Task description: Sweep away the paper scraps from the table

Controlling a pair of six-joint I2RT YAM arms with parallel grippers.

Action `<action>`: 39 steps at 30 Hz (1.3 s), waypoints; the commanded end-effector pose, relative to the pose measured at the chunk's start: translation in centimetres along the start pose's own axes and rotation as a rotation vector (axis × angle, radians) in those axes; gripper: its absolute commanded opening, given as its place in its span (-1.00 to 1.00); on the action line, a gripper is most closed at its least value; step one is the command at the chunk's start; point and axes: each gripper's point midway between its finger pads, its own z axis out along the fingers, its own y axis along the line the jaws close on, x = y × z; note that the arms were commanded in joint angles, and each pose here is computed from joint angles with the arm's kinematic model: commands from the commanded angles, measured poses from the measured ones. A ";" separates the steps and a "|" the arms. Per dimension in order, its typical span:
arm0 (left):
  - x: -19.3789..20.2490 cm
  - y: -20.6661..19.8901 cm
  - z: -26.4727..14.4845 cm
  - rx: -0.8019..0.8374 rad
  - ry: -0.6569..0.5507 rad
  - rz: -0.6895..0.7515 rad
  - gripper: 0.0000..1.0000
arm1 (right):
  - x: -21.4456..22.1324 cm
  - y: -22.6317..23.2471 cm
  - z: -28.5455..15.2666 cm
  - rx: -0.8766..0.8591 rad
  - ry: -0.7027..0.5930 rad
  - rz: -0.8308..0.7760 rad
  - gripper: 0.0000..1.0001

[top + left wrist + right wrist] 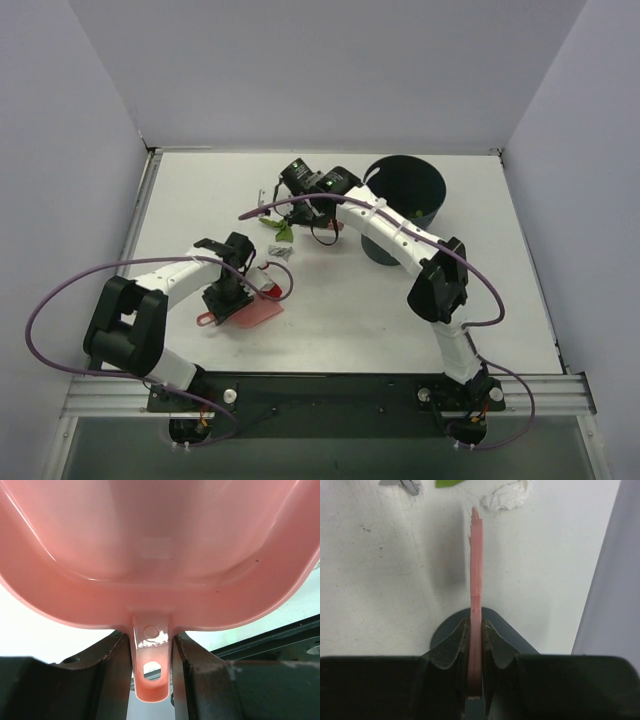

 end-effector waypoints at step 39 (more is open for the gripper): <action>1.0 1.2 1.2 -0.062 -0.049 0.043 -1.00 | -7.3 7.1 1.1 -0.140 -0.082 0.220 -1.00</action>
